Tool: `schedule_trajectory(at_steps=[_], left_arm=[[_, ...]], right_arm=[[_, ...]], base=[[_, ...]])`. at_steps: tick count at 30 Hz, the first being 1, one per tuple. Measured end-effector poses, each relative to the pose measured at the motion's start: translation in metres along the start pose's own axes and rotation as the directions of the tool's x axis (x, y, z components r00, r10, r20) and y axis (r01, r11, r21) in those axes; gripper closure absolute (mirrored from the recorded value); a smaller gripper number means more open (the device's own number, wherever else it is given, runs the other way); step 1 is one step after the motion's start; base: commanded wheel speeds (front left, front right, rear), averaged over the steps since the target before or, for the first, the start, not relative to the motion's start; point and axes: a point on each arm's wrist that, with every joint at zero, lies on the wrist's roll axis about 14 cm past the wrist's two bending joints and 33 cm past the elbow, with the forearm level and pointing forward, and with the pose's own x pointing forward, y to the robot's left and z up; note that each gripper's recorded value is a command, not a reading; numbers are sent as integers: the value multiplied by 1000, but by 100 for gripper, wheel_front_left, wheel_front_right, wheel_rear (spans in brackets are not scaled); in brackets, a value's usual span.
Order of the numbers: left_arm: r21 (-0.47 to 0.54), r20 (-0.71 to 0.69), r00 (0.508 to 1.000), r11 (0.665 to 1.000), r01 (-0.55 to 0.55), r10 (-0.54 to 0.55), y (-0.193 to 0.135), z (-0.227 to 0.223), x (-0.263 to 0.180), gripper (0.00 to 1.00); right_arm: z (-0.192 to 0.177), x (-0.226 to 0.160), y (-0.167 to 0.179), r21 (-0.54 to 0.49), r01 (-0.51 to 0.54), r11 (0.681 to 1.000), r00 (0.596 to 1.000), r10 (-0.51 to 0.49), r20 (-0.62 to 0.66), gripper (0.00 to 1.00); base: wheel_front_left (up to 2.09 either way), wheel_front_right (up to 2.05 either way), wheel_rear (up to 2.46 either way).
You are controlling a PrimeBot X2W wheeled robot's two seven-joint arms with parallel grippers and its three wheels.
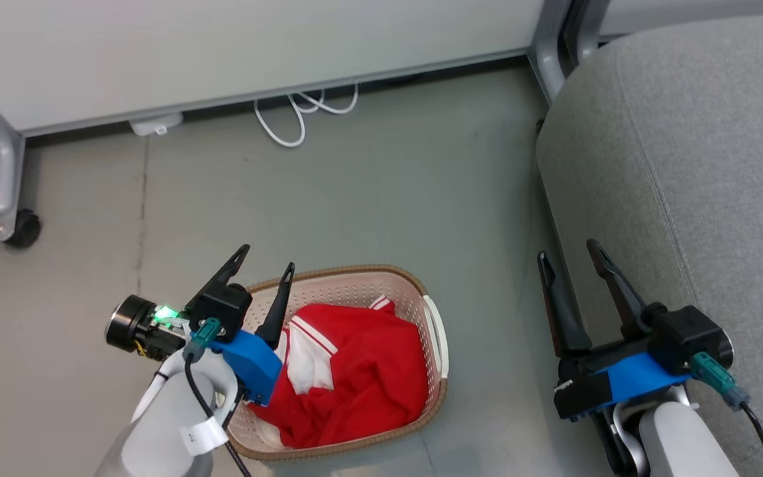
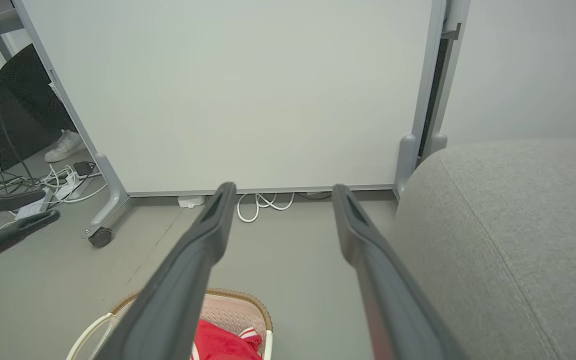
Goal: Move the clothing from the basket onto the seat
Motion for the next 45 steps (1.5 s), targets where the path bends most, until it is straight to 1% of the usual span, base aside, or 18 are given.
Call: schedule_trajectory(at_steps=[4, 8, 13, 15, 19, 22, 26, 31, 33, 36, 39, 45], left_arm=[[42, -97, 992, 996, 81, -77, -7, -30, 20, 0], [71, -210, 966, 983, 169, -151, -18, -67, 35, 0], [139, -350, 911, 949, 282, -219, -22, -113, 46, 0], [146, -402, 886, 939, 310, -230, -21, -130, 50, 0], [166, -492, 828, 904, 393, -270, -29, -162, 53, 0], [168, -582, 767, 883, 438, -270, -29, -189, 50, 0], [169, -646, 709, 853, 494, -283, -31, -214, 52, 0], [159, -748, 616, 835, 527, -247, -21, -249, 46, 0], [157, -777, 587, 833, 530, -227, -15, -260, 47, 0], [151, -809, 551, 835, 530, -204, -7, -275, 47, 0], [140, -833, 517, 829, 541, -196, -6, -288, 46, 0], [121, -853, 483, 824, 553, -199, -10, -305, 52, 0]], right_arm=[[-12, 10, -9, 4, 16, 1000, 1000, -16, -24, 0], [-25, 19, -18, 2, 32, 999, 998, -32, -50, 0], [-43, 29, -29, -5, 51, 999, 995, -51, -85, 0], [-51, 32, -34, -9, 60, 998, 993, -60, -103, 0], [-65, 40, -41, -18, 68, 998, 990, -70, -125, 0], [-77, 43, -46, -26, 75, 997, 986, -78, -149, 0], [-91, 50, -51, -33, 78, 996, 982, -83, -167, 0], [-108, 54, -57, -40, 85, 996, 977, -91, -195, 0], [-113, 56, -60, -43, 86, 995, 975, -93, -202, 0], [-123, 54, -63, -46, 91, 995, 970, -99, -223, 0], [-131, 55, -66, -51, 95, 994, 967, -104, -234, 0], [-145, 55, -70, -54, 100, 993, 959, -111, -259, 0]], base=[[0, 0, 0], [0, 0, 0], [0, 0, 0], [0, 0, 0], [0, 0, 0], [0, 0, 0], [0, 0, 0], [0, 0, 0], [0, 0, 0], [0, 0, 0], [0, 0, 0], [0, 0, 0]])
